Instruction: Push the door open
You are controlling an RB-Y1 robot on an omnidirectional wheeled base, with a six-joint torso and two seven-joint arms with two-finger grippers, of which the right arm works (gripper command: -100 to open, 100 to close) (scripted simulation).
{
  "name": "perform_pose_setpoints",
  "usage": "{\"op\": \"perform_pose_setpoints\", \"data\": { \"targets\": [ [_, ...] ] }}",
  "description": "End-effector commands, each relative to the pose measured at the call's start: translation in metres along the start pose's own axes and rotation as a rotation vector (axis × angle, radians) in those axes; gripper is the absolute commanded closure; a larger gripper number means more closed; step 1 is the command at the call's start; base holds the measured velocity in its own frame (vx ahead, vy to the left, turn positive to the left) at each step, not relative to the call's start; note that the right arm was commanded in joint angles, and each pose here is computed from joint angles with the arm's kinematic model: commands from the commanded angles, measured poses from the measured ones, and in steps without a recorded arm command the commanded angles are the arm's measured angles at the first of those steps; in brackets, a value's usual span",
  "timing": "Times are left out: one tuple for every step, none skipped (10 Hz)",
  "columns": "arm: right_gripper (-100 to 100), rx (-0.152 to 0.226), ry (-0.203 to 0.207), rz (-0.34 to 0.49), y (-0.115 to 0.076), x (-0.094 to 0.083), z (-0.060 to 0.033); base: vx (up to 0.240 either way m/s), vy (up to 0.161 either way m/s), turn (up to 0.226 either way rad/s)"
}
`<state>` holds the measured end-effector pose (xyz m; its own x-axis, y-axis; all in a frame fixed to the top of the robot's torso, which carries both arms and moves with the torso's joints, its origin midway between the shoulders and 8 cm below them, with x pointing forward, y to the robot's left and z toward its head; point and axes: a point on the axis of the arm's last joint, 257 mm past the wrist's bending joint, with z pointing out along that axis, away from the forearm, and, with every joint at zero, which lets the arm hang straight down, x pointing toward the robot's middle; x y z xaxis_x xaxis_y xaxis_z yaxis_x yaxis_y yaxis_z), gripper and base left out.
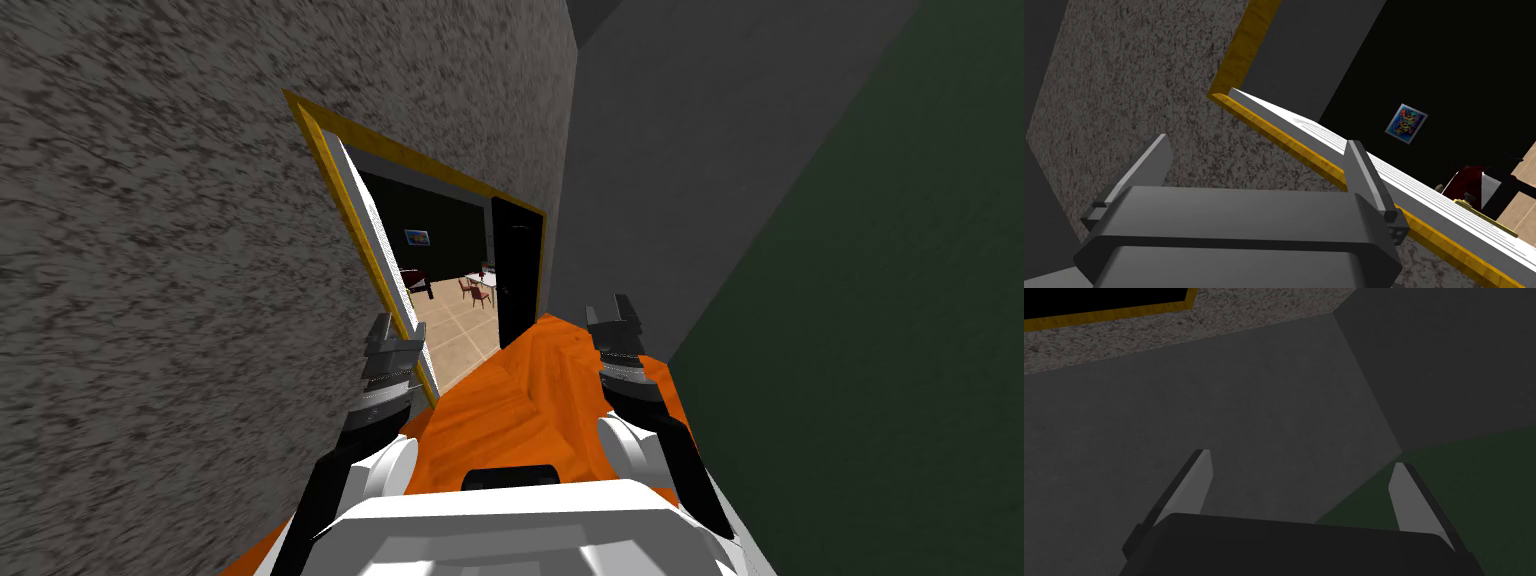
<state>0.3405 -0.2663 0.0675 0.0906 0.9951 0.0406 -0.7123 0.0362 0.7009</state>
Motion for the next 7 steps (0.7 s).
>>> {"op": "perform_pose_setpoints", "data": {
  "targets": [
    [-100, 0.014, 0.019, 0.031, -0.010, 0.011, 0.0003, 0.151, 0.006, -0.069],
    [-100, 0.021, 0.028, 0.047, -0.015, 0.016, 0.0004, 0.250, 0.000, -0.060],
    [-100, 0.028, 0.038, 0.062, -0.020, 0.021, 0.0004, 0.232, -0.025, -0.038],
    [-100, 0.041, 0.057, 0.091, -0.029, 0.033, 0.0002, 0.250, -0.037, -0.080],
    [-100, 0.052, 0.071, 0.113, -0.036, 0.041, -0.0002, 0.230, -0.022, -0.059],
    [-100, 0.062, 0.086, 0.134, -0.042, 0.050, -0.0007, 0.204, -0.011, -0.057],
    [-100, 0.069, 0.095, 0.147, -0.046, 0.055, -0.0011, 0.170, -0.011, -0.043]
  ]
}}
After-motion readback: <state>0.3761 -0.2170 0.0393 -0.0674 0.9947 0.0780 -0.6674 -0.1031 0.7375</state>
